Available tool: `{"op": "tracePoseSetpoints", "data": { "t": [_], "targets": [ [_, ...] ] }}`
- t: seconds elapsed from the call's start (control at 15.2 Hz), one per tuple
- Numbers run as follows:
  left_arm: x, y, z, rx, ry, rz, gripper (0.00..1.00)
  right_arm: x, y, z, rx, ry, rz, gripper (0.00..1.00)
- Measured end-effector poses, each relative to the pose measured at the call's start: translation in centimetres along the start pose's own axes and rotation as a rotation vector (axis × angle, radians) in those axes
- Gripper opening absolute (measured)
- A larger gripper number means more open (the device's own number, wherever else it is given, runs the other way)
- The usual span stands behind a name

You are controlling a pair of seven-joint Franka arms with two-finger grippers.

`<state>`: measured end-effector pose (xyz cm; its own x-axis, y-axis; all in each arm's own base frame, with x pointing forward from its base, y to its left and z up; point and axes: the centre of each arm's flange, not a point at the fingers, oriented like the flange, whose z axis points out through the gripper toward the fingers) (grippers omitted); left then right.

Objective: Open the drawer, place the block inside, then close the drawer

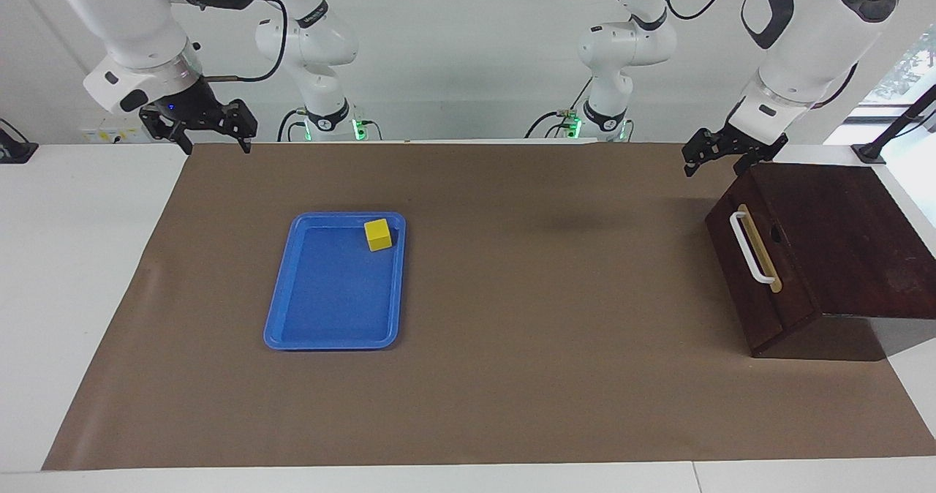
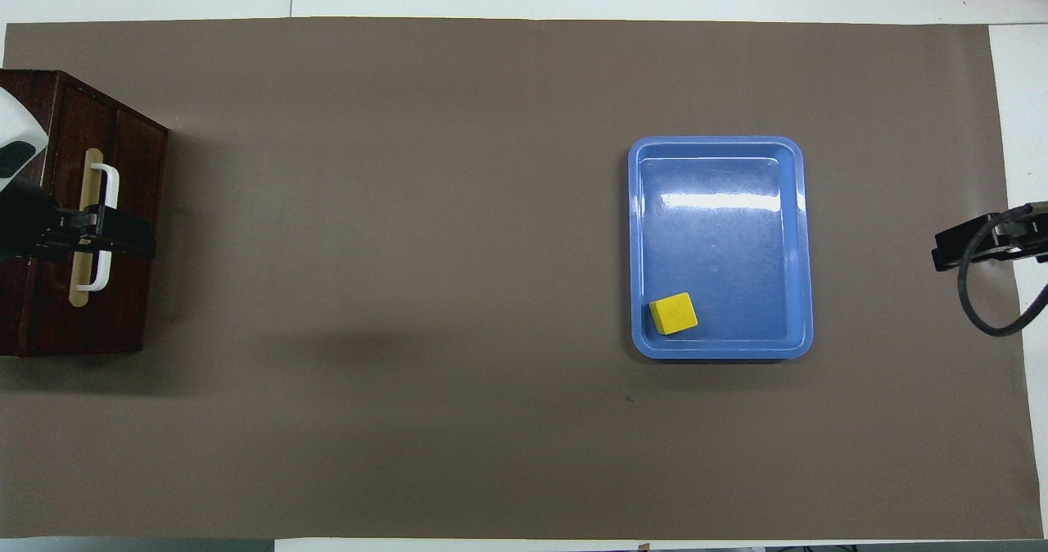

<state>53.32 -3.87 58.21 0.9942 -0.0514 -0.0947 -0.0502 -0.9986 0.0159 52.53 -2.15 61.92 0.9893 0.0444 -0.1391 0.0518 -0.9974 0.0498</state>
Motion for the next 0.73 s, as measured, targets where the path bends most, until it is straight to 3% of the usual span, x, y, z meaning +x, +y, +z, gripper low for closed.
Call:
{"op": "tracePoseSetpoints", "data": {
  "t": [0.73],
  "targets": [
    [0.00, 0.00, 0.00, 0.000, 0.000, 0.000, 1.00, 0.08, -0.20, -0.14, -0.001, 0.010, -0.004, 1.00]
  ]
}}
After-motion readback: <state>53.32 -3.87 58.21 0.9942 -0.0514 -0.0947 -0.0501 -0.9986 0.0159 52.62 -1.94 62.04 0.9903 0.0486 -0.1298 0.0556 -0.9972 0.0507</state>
